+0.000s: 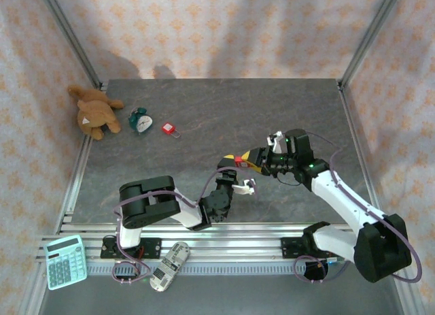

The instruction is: Unlock with the key

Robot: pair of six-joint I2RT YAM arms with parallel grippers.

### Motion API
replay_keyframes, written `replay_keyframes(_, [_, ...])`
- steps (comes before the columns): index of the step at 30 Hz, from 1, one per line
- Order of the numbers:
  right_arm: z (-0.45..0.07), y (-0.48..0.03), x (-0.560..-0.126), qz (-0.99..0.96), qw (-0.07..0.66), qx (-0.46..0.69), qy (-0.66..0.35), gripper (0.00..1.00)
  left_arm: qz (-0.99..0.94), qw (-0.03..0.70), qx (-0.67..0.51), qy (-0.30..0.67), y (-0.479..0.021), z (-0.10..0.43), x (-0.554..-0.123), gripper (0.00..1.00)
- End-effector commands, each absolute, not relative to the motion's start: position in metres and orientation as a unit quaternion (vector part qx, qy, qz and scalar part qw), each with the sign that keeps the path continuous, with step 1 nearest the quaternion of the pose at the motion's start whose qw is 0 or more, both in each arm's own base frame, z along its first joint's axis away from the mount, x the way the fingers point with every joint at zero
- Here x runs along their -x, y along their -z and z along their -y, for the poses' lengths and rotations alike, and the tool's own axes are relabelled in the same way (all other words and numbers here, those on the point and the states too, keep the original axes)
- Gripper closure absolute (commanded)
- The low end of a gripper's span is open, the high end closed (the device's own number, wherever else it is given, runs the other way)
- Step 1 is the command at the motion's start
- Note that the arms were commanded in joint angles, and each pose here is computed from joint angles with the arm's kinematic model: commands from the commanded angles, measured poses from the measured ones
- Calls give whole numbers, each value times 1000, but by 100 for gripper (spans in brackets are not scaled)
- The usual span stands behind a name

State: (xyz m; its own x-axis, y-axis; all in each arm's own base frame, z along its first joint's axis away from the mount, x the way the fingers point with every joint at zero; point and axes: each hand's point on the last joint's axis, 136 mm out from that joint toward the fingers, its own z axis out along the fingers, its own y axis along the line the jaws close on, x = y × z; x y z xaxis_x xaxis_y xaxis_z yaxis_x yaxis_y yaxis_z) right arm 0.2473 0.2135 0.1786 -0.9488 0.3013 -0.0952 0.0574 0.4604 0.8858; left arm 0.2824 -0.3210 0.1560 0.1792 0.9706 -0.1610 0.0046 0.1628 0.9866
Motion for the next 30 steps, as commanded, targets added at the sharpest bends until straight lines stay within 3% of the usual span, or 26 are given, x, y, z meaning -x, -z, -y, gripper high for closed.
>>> replay_keyframes(1, [-206,-202,-256,-844,169,-85,-502,71,-495,615,-473,-391,-181,316,-274,20])
replay_keyframes(7, [-197,-199,-255,-861,182,-60,-471,71,-508,627,-465,-364,-187,297,-266,29])
replay_keyframes(14, [-195,-194,-260,-864,190,-53,-463,71,-565,592,-495,-291,-176,287,-261,28])
replay_keyframes(19, [-197,-193,-266,-860,194,-53,-469,71,-687,490,-530,-87,-175,280,-246,25])
replay_keyframes(26, [-200,-192,-264,-858,189,-47,-475,71,-697,437,-566,53,-195,276,-219,23])
replay_keyframes(30, [-201,-195,-260,-854,186,-41,-484,71,-709,389,-577,111,-190,283,-217,31])
